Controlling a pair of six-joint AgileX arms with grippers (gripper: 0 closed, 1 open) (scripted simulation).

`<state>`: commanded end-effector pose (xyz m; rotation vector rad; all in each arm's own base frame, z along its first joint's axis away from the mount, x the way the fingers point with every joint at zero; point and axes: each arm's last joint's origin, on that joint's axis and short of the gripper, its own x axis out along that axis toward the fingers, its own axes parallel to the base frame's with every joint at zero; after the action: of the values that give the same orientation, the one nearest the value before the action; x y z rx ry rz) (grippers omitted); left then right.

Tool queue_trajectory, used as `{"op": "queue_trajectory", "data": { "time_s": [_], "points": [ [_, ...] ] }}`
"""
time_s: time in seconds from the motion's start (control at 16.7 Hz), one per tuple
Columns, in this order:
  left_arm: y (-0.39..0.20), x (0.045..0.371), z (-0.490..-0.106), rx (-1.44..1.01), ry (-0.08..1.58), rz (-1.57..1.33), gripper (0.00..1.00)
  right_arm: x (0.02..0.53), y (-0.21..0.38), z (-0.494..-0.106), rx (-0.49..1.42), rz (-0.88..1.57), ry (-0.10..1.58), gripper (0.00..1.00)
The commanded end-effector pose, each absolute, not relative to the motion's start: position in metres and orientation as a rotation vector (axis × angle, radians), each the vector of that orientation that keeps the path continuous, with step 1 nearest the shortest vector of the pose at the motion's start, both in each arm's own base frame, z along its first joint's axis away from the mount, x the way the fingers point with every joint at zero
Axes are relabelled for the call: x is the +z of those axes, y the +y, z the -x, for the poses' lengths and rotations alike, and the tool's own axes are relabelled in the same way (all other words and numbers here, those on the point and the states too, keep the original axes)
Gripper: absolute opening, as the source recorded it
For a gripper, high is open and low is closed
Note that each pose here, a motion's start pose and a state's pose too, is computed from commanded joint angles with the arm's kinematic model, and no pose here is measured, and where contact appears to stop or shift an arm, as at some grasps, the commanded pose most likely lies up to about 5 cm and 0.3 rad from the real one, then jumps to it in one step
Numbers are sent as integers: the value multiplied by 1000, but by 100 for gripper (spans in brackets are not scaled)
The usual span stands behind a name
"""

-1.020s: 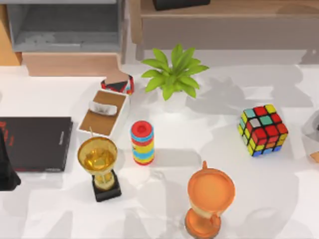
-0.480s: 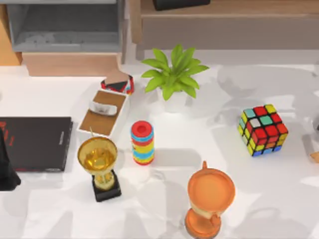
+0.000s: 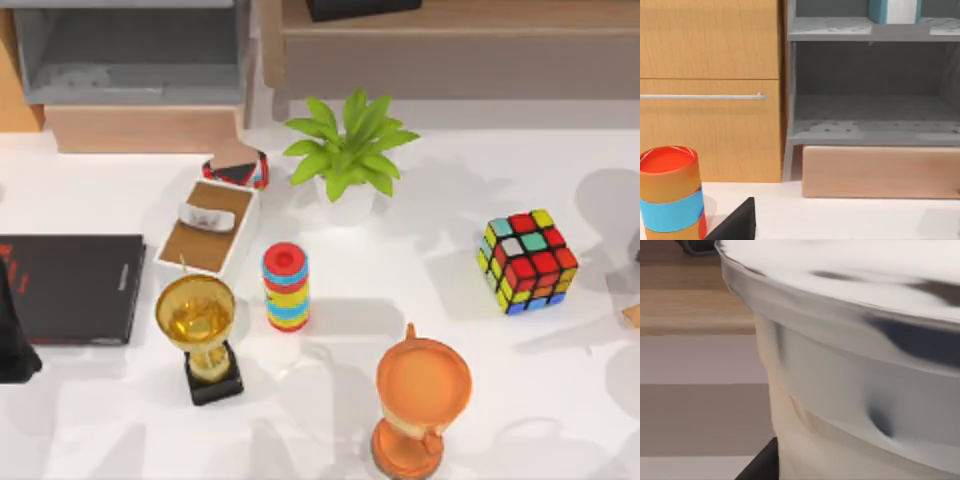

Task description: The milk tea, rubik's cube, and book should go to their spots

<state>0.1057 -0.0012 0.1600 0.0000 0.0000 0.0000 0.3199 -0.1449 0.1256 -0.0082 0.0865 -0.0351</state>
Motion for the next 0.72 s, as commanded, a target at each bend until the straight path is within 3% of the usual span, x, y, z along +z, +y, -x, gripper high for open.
{"op": "queue_trajectory", "data": {
  "time_s": [0.72],
  "points": [
    [-1, 160, -106, 0, 0, 0, 100, 100, -146, -318, -36, 7, 86, 0]
  ]
}}
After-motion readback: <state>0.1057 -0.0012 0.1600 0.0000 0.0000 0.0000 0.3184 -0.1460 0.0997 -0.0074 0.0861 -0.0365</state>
